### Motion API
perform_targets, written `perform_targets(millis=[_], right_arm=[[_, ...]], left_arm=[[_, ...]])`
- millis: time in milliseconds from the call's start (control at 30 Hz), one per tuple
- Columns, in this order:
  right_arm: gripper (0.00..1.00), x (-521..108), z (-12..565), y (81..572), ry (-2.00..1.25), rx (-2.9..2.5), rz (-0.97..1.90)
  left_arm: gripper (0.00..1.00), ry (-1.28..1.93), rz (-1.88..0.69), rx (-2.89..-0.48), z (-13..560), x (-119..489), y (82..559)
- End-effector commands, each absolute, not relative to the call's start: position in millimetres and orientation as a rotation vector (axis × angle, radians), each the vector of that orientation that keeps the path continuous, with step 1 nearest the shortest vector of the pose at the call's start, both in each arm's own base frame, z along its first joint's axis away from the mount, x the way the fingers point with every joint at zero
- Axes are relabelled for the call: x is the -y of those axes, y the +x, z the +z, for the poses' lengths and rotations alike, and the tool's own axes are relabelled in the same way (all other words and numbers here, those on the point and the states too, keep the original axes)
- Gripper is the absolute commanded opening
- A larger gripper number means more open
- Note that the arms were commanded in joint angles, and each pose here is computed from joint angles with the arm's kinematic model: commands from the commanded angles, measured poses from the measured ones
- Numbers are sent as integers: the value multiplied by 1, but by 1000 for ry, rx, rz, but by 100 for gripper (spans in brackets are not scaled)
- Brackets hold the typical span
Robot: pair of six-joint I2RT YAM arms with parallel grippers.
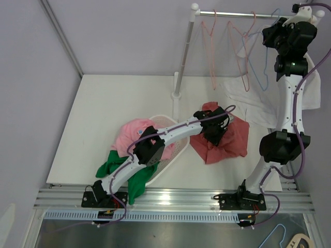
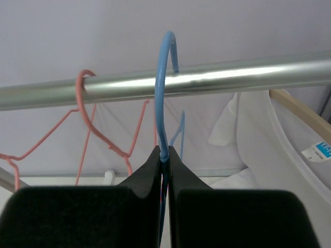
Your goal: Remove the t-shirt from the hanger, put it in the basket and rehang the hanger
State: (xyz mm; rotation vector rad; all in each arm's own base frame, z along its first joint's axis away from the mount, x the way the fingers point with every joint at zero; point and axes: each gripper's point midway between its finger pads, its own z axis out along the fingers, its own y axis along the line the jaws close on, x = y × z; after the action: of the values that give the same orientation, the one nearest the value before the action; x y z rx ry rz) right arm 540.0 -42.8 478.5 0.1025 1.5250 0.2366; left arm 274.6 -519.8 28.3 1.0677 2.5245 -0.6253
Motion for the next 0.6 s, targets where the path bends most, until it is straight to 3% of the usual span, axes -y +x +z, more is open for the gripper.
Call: perform_targets(millis=[0, 33, 200, 533, 567], right_arm=[[0, 47, 490, 557, 66, -1480, 221], [0, 47, 487, 561, 59, -1487, 227], [0, 49, 474, 586, 64, -1504, 245], [0, 49, 415, 583, 125, -1631, 269], [6, 50, 423, 576, 134, -1613, 257]], left_arm=[[24, 1072, -507, -2630, -15, 500, 271], [1, 1070, -506, -2637, -16, 499, 270], [1, 1073, -562, -2654, -8, 496, 258], [1, 996, -784, -2374, 151, 481, 242], [1, 996, -787, -2371, 157, 475, 238]])
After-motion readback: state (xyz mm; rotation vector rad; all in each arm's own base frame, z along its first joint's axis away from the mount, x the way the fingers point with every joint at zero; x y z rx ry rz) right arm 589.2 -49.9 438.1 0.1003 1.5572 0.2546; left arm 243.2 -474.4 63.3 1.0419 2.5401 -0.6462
